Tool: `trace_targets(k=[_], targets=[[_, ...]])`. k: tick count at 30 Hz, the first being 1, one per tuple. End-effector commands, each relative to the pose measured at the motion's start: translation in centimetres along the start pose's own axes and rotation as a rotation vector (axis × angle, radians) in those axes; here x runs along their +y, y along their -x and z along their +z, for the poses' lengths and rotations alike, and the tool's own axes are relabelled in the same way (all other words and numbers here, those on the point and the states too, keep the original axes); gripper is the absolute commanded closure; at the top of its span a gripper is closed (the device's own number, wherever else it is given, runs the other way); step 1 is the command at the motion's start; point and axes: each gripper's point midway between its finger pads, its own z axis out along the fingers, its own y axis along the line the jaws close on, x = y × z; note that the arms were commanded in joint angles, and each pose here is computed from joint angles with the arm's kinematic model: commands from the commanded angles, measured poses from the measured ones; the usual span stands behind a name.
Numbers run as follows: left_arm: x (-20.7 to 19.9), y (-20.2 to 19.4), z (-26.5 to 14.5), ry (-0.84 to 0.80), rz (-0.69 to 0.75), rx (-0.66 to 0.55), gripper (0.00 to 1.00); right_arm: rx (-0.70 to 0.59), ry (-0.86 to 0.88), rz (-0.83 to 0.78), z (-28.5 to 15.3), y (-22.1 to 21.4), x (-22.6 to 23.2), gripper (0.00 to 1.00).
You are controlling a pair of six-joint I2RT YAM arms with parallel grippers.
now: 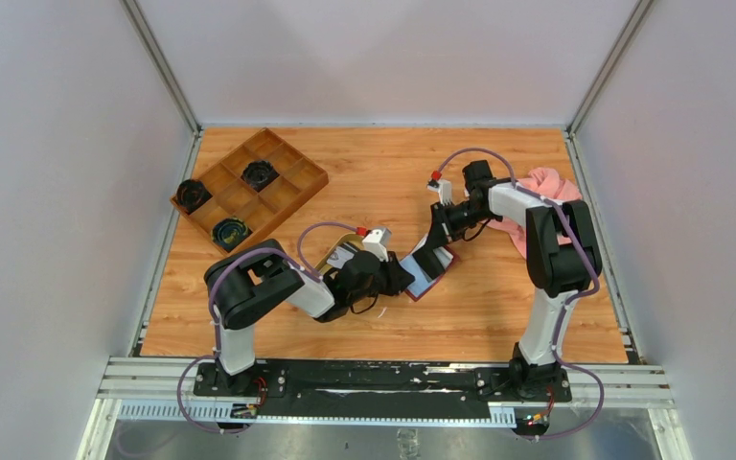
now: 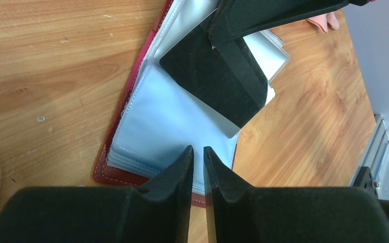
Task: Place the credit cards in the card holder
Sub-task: Insert the credit card into the card holder.
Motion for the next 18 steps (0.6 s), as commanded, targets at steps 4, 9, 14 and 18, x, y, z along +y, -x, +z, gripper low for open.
trace_targets(k=[4,9,14,18], targets=[[3.7,-2.6,-0.6,0.109,0.015,0.071,0.81,0.053,-0.039,0.073,0.3,-2.1,-1.4,1.00],[3.7,-2.6,-0.5,0.108,0.014,0.070,0.81,0.067,-0.048,0.089,0.6,-2.4,-1.5,1.00],[3.7,-2.6,-0.6,0.108,0.015,0.072,0.81,0.086,-0.032,0.082,1.2,-2.7,-1.0,1.00],[3.7,-2.6,-0.6,0.106,0.015,0.072,0.81,0.096,-0.023,0.071,1.6,-2.7,-0.6,1.00]])
